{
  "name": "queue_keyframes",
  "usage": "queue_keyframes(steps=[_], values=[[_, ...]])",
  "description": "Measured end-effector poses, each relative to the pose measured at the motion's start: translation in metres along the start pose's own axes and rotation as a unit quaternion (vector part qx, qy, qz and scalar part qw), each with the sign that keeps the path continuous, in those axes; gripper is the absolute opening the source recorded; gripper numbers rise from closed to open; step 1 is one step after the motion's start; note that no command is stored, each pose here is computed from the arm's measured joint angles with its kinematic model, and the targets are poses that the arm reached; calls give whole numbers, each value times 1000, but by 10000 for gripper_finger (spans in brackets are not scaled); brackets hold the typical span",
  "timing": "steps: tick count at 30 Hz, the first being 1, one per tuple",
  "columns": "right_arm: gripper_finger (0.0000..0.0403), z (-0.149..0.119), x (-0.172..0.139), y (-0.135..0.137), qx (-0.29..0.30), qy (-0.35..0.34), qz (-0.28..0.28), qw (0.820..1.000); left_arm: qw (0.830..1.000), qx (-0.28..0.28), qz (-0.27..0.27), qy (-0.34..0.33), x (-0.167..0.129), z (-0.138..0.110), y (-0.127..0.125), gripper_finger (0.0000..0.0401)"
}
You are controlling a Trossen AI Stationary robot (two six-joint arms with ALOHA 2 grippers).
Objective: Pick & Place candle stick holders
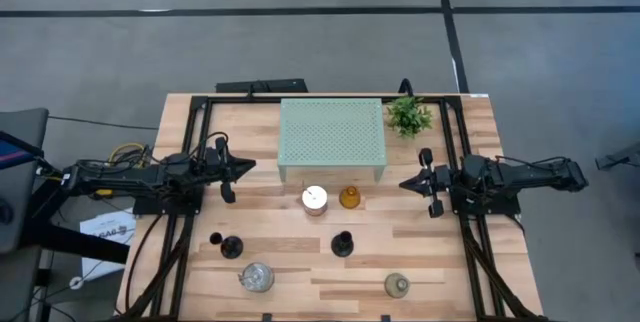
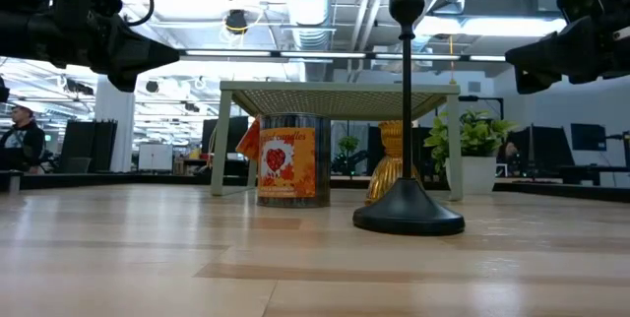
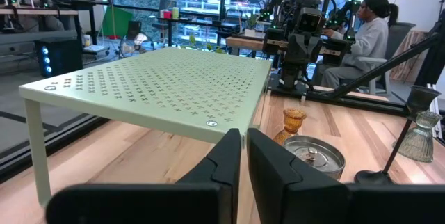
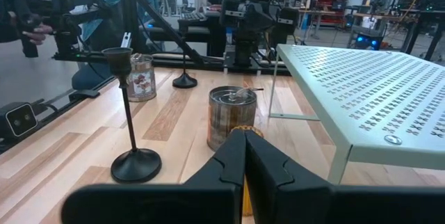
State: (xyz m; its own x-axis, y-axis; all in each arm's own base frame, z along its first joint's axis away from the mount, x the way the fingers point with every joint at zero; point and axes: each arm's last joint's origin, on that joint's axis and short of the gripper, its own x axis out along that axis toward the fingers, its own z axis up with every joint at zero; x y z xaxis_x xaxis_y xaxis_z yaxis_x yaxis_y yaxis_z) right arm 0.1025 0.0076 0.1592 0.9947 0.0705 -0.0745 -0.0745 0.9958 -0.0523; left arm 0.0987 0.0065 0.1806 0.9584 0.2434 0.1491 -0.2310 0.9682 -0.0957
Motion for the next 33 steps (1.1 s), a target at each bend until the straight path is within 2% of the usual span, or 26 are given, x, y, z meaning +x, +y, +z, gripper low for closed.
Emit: queue_keyframes(steps=[19,33], values=[[0,0,0,0,0,-2,1,1000,1000,-4,0,-1,0,0,0,28],[0,10,-1,0,1,-54,1,999,1000,-10,-1,-12,0,2,0,28]])
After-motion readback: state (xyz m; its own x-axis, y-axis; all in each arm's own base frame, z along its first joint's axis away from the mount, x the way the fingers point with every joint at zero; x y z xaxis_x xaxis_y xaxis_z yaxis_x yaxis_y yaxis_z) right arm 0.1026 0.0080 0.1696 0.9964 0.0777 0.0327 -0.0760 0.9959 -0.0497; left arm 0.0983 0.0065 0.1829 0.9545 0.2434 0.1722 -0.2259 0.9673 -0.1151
